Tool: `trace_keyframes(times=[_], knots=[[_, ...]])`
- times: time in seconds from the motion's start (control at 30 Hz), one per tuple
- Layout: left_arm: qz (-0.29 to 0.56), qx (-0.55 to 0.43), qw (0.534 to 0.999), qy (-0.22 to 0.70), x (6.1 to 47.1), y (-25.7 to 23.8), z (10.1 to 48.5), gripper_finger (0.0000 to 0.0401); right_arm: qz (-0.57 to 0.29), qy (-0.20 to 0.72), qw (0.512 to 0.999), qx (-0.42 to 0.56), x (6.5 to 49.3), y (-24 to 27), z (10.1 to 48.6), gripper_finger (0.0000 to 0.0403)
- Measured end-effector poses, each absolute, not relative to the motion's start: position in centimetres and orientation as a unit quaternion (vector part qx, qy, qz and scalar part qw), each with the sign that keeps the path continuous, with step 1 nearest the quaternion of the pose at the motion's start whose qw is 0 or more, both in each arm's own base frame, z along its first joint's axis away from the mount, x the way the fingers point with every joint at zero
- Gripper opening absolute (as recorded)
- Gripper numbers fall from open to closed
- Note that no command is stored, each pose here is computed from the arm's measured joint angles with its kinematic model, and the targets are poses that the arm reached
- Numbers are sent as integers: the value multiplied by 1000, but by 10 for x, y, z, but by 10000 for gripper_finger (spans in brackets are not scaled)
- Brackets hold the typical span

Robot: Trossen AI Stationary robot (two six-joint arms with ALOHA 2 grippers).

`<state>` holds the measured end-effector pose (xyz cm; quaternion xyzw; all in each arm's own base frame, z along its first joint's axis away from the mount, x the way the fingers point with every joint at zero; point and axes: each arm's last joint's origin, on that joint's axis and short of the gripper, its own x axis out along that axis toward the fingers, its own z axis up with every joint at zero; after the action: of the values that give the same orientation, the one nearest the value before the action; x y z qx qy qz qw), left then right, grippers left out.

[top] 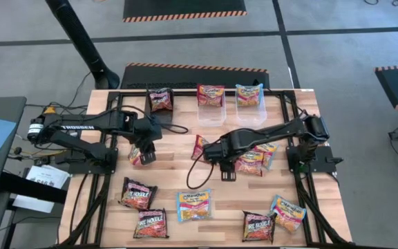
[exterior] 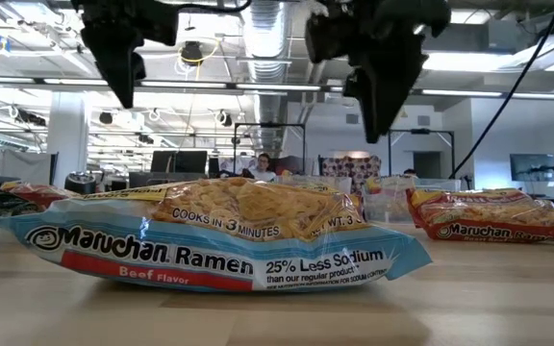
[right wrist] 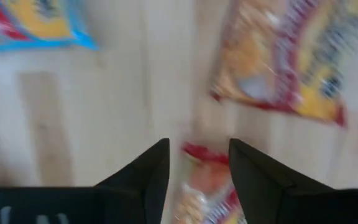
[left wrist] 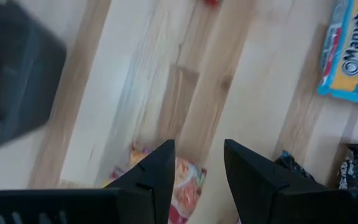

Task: Sort Maruchan noodles
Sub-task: Put the light blue noodle pack into the right transparent bin

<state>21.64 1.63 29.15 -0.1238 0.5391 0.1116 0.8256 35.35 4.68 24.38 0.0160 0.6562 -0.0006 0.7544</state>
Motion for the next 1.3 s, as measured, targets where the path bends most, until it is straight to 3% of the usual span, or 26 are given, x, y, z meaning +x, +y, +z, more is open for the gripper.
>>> trace_keyframes(times=[0.2, 0.6, 1.3], knots=[[125, -141, 816, 547, 214, 16, 291, 124, 87, 598, 796, 39, 367, 59, 247, 200], [130, -139, 819, 542, 215, 16, 291, 124, 144, 497, 855, 32, 396, 67, 243, 200], [133, -121, 842, 509, 222, 18, 294, 124, 224, 497, 838, 27, 420, 96, 190, 191]])
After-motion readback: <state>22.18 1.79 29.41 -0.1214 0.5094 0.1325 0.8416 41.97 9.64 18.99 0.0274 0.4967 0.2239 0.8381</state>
